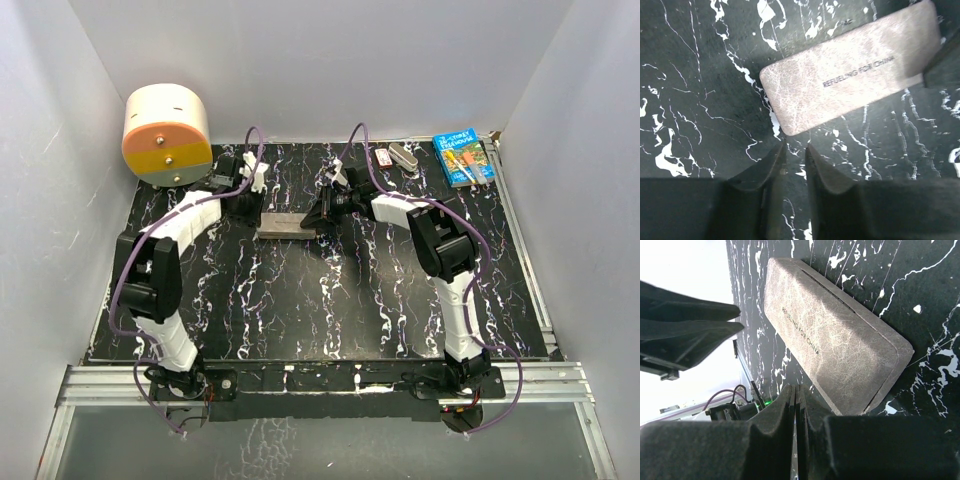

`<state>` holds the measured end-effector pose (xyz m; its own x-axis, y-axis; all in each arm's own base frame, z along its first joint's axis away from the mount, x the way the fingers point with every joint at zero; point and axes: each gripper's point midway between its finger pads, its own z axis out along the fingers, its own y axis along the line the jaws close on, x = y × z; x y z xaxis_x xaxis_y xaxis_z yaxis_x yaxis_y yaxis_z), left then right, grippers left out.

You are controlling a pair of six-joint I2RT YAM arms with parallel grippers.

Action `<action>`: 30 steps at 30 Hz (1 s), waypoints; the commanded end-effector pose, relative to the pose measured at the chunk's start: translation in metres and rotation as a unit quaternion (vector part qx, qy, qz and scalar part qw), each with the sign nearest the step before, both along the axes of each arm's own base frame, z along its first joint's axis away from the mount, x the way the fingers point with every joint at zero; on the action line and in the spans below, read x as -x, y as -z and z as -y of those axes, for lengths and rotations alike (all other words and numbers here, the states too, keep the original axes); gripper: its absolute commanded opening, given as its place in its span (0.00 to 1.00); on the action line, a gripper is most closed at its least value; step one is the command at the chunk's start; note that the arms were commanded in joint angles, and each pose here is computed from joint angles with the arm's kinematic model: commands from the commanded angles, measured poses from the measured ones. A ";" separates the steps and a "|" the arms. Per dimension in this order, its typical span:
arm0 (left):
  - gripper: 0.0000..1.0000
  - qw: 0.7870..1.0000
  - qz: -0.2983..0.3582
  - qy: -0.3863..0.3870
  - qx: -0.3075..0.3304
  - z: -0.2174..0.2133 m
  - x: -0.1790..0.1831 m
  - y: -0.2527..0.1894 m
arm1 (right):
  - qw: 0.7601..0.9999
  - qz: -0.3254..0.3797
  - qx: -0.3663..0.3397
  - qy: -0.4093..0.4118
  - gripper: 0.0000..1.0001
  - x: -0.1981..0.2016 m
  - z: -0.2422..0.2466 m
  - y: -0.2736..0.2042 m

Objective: Organize the sunglasses
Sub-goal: Close the sunglasses case at the center of the board.

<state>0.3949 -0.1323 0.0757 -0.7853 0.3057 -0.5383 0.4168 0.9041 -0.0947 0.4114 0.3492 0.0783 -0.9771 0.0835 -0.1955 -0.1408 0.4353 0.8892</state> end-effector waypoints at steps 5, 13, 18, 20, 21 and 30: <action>0.00 1.000 0.013 -0.018 0.018 -0.005 -0.011 -0.021 | 1.000 0.021 -0.002 0.006 0.07 -0.011 -0.001 0.006; 0.00 0.995 -0.041 -0.083 0.027 -0.029 -0.034 0.018 | 1.000 0.015 0.012 0.009 0.08 -0.009 0.002 0.014; 0.00 0.993 -0.066 -0.096 0.034 -0.031 -0.037 0.029 | 1.000 0.011 0.016 0.010 0.07 -0.009 0.003 0.019; 0.00 0.992 -0.072 -0.095 0.044 -0.027 -0.034 0.031 | 1.000 0.009 0.022 0.011 0.07 -0.010 0.003 0.023; 0.00 0.992 -0.069 -0.094 0.047 -0.026 -0.035 0.030 | 1.000 0.008 0.026 0.013 0.07 -0.010 0.004 0.026; 0.00 0.990 -0.031 -0.094 0.102 -0.011 -0.046 -0.005 | 0.998 0.004 0.060 0.015 0.08 -0.011 0.008 0.042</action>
<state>0.4256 -0.1044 0.0273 -0.9060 0.0861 -0.4144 0.1976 0.9519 -0.2342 0.4140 0.3472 0.0604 -0.9793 0.0781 -0.1866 -0.1293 0.4676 0.8744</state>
